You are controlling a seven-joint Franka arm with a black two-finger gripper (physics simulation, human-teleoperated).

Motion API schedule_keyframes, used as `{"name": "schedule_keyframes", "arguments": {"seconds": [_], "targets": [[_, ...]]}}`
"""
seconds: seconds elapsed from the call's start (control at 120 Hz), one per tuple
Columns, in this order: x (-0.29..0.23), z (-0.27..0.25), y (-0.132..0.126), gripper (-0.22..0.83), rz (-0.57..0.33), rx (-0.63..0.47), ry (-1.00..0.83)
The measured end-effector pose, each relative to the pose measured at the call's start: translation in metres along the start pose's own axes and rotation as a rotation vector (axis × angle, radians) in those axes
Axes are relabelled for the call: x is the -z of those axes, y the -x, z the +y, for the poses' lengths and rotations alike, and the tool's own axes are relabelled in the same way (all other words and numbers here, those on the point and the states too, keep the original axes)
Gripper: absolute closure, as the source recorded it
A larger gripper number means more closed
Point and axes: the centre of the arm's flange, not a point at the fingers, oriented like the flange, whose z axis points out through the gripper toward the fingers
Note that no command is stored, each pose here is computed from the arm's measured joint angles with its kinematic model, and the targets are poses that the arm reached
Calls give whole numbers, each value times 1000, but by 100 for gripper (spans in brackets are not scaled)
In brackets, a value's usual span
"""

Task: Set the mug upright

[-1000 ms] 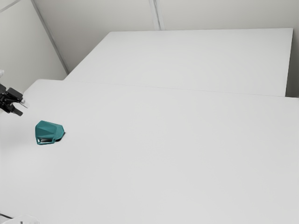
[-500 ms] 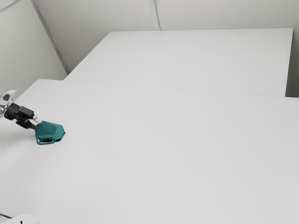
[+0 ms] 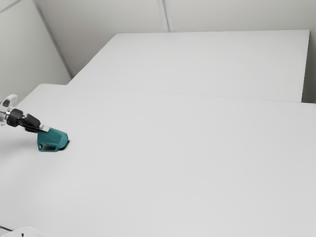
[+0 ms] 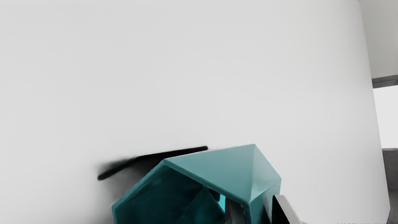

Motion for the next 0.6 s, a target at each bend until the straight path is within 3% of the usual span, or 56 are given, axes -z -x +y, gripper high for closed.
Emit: {"name": "schedule_keyframes", "arguments": {"seconds": [0.367, 0.525, 0.6], "targets": [[-6, 10, 4, 77, 10, -21, 70], [9, 49, -1, 78, -4, -56, 69], [2, 91, -21, 78, -56, -98, 50]]}}
